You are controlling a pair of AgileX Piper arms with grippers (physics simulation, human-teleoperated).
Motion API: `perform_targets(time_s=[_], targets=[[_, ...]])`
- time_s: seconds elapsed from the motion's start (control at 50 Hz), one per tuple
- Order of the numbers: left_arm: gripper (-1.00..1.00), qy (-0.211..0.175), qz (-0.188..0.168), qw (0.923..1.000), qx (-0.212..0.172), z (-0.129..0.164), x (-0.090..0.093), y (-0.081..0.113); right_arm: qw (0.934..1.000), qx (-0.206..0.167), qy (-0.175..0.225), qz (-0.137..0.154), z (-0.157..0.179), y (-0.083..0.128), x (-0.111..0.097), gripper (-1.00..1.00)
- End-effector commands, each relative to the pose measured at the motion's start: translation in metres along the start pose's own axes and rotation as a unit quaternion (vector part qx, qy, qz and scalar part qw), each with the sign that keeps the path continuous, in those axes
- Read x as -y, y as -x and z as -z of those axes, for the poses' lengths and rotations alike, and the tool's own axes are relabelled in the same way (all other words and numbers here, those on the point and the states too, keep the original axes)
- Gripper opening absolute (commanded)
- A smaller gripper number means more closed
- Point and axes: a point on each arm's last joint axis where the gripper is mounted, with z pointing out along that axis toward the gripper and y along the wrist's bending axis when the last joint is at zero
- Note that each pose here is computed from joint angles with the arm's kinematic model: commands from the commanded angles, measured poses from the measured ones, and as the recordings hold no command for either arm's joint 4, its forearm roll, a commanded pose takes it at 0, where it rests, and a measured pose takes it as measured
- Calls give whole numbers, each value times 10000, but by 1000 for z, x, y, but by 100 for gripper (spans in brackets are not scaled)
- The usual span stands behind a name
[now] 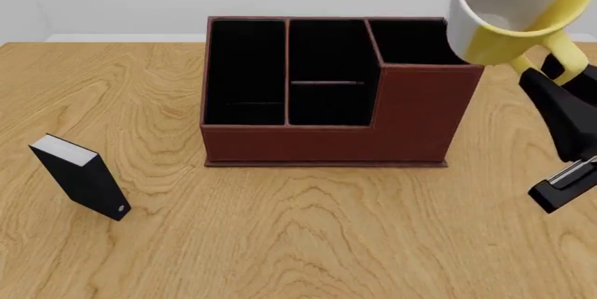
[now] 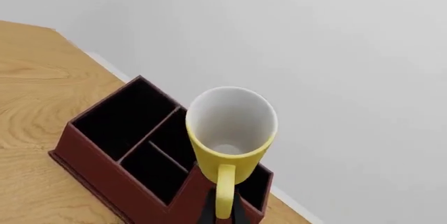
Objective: Pick up the yellow and white mug and place it to the right of the caddy.
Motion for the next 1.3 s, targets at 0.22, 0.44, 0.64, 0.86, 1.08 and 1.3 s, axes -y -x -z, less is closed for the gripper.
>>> perform_targets(time_s=[0.22,0.44,0.64,0.86,1.08,1.3], targets=[[100,18,-3,10000,-23,-1,0,-4,9975,-206,-669,-119,5,5,19,-100],[100,27,-2,10000,-38,-1,0,-5,9947,-338,-964,-152,2,4,26,-100],[100,25,-7,10000,-18,0,0,-2,9910,-439,-1247,-210,2,6,34,-100],[100,-4,-13,10000,-22,-1,0,-2,9859,-595,-1548,-230,2,3,41,-100],[100,12,-12,10000,-49,-2,1,-6,9791,-805,-1850,-253,-2,-7,47,-100],[100,17,-2,10000,-61,-2,1,-8,9738,-918,-2065,-265,-4,-13,52,-100]])
